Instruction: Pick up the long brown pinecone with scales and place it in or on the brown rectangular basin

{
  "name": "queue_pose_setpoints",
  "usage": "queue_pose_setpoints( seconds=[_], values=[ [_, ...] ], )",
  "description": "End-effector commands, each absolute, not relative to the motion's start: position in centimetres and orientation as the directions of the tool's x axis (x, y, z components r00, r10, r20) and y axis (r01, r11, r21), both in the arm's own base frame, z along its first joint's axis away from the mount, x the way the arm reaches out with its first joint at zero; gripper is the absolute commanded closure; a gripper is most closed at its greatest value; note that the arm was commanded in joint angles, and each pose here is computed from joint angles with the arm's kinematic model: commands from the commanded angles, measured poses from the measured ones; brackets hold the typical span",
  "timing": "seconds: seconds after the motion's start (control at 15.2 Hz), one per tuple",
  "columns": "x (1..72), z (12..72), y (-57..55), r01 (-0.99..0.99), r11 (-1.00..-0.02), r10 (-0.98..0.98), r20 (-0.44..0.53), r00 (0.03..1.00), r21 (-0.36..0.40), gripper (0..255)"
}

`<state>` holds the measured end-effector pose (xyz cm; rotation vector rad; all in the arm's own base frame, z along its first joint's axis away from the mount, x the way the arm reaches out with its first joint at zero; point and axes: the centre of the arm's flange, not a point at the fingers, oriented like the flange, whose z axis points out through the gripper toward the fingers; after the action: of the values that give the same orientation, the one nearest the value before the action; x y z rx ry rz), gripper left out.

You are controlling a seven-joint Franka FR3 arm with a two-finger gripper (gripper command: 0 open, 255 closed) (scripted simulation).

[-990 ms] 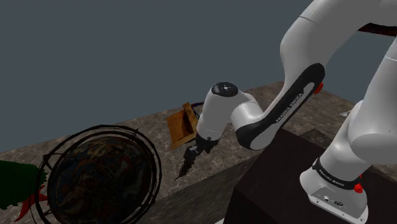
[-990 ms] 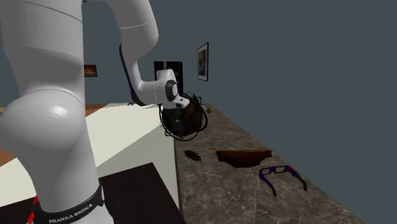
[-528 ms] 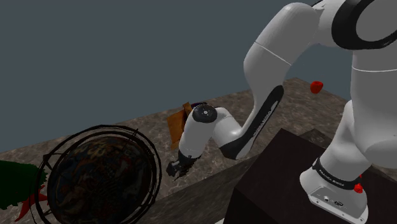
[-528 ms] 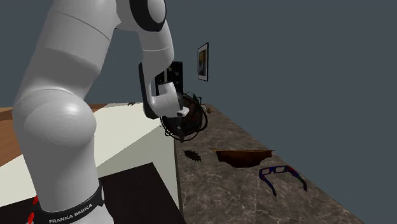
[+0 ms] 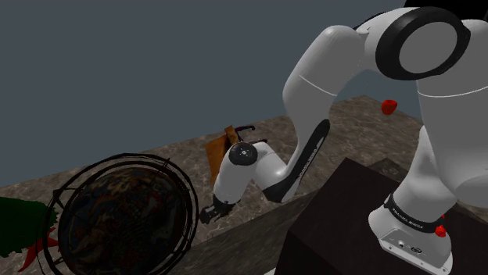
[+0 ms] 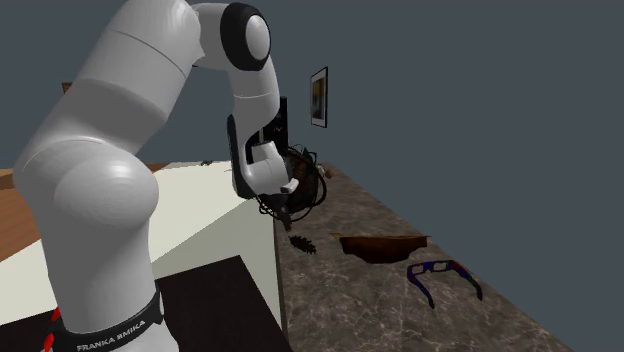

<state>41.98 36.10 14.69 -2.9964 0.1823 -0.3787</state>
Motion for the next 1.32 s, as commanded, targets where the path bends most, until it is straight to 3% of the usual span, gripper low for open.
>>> queue_pose_setpoints(
  seconds=[0.0, 0.46, 0.53, 1.12, 1.19, 1.25],
  values=[
    [42.0, 14.0, 36.1, -0.104, -0.986, -0.133, 0.24, 0.962, -0.129, 0],
    [42.0, 14.0, 36.1, -0.104, -0.986, -0.133, 0.24, 0.962, -0.129, 0],
    [42.1, 14.0, 36.2, -0.104, -0.986, -0.133, 0.24, 0.962, -0.129, 255],
    [42.2, 13.8, 36.3, -0.103, -0.986, -0.133, 0.242, 0.961, -0.133, 255],
    [42.2, 13.8, 36.3, -0.103, -0.986, -0.133, 0.242, 0.961, -0.133, 0],
    [43.3, 14.0, 35.9, -0.192, -0.976, -0.21, 0.215, 0.954, -0.102, 0]
  ],
)
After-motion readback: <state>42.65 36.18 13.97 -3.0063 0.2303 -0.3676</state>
